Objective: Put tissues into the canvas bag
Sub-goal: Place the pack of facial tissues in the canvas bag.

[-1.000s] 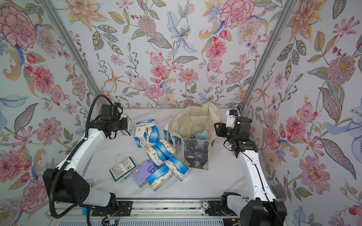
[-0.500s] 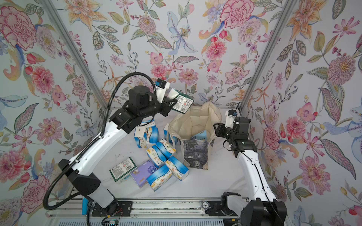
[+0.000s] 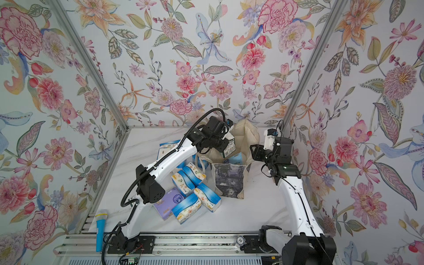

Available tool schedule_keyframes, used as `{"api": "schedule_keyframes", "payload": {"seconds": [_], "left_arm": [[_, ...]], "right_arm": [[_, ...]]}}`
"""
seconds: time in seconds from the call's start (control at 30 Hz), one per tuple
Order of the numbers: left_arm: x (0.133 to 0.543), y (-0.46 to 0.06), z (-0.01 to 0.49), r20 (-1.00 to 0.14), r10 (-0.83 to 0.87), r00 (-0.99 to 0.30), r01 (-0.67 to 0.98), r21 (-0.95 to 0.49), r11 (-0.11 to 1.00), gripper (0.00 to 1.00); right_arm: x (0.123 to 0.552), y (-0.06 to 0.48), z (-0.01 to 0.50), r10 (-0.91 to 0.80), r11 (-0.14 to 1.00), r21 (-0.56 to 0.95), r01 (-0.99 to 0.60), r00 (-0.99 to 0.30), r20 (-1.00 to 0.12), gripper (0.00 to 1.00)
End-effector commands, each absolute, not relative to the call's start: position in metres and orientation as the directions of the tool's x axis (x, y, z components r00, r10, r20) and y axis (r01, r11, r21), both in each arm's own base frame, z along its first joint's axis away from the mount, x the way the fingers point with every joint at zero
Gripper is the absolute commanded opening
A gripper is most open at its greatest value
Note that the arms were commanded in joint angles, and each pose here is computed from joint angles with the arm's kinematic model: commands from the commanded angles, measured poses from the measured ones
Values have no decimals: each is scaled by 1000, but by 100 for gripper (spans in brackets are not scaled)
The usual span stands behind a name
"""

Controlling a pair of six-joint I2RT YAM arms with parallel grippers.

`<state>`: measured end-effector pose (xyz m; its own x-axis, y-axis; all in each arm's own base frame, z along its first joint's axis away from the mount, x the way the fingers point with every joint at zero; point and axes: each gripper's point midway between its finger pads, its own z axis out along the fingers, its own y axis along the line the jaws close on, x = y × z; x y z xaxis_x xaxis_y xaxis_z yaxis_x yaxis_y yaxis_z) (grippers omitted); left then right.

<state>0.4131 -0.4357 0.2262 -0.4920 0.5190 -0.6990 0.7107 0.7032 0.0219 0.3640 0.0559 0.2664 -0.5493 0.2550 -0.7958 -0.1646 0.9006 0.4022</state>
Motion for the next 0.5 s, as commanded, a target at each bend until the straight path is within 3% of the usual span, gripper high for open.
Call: {"api": "schedule_keyframes", "payload": {"seconds": [0.0, 0.27, 0.47], "left_arm": [[413, -424, 243, -719, 510, -473, 702, 42, 710, 36], [414, -437, 222, -697, 527, -487, 727, 11, 687, 53], [410, -442, 255, -753, 483, -447, 752, -24, 659, 58]], "right_arm": [[365, 62, 262, 238, 898, 400, -184, -562, -792, 37], [366, 64, 259, 233, 899, 397, -185, -566, -791, 38], [367, 63, 259, 229, 901, 393, -185, -566, -792, 38]]}}
